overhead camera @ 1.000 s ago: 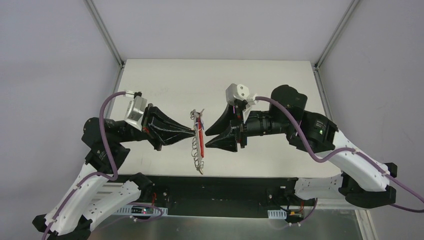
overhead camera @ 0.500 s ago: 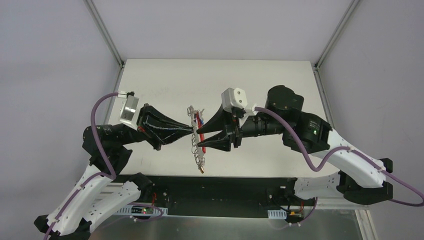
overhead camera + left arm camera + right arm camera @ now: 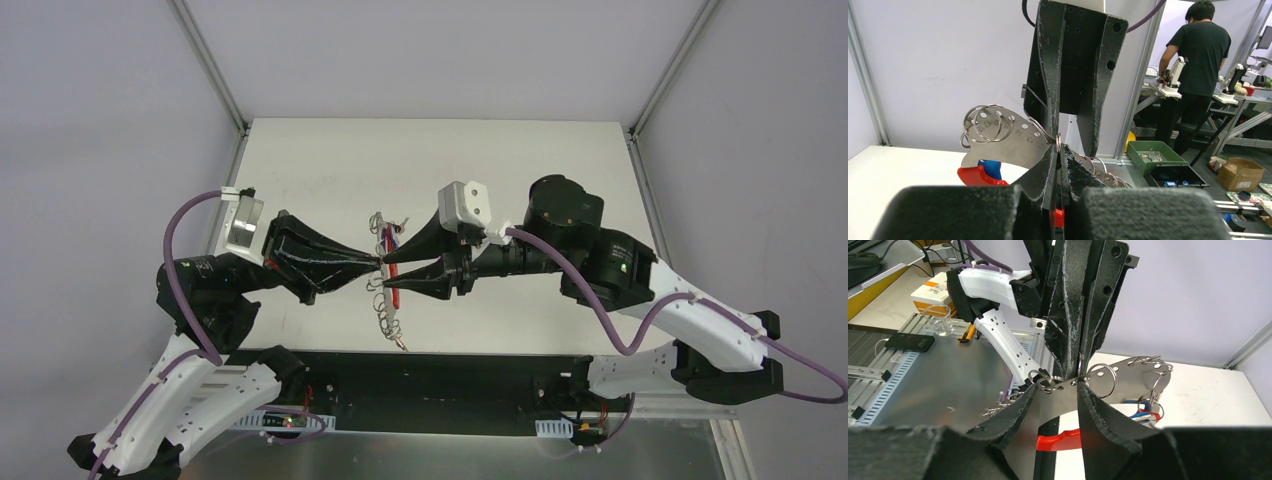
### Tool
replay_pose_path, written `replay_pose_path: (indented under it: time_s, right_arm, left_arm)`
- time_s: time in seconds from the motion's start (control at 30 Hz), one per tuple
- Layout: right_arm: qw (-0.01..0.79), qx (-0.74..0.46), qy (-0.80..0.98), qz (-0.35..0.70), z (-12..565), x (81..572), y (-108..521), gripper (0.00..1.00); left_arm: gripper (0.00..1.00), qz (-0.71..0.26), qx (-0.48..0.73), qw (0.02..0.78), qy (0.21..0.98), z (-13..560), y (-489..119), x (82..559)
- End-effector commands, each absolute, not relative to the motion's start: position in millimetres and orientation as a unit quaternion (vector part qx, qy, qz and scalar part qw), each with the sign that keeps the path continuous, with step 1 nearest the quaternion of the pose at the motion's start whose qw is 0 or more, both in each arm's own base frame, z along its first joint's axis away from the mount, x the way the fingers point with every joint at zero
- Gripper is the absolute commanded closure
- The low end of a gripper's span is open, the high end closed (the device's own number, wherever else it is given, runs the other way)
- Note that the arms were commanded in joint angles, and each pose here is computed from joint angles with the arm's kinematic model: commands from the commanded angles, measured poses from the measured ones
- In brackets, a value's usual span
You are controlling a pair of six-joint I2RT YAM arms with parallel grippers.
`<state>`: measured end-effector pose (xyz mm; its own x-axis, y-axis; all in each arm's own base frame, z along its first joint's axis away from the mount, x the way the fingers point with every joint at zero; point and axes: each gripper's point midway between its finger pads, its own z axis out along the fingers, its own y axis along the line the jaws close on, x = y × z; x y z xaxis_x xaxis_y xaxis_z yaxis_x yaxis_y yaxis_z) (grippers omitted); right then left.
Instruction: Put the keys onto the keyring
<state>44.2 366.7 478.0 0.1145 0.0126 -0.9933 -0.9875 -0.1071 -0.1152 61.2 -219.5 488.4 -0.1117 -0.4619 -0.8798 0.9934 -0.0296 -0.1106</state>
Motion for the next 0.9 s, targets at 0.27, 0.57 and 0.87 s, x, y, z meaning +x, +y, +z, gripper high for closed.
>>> replay_pose_path:
  time_s: [0.27, 0.57, 0.87]
  right_arm:
    - [0.558, -0.525, 0.397, 0.505, 523.2, 43.8, 365.3, 0.67]
    - [0.554, -0.528, 0.407, 0.498, 517.1, 46.7, 372.3, 0.71]
    - [0.553, -0.534, 0.414, 0.487, 511.7, 48.1, 378.6, 0.84]
  left_arm:
    - [1.00, -0.639, 0.344, 0.588, 0.357, 501.3, -211.5, 46.5]
    - [1.00, -0.640, 0.346, 0.590, 0.352, 503.3, -208.9, 42.5]
    - [1.00, -0.640, 0.348, 0.590, 0.348, 504.6, -208.3, 40.9]
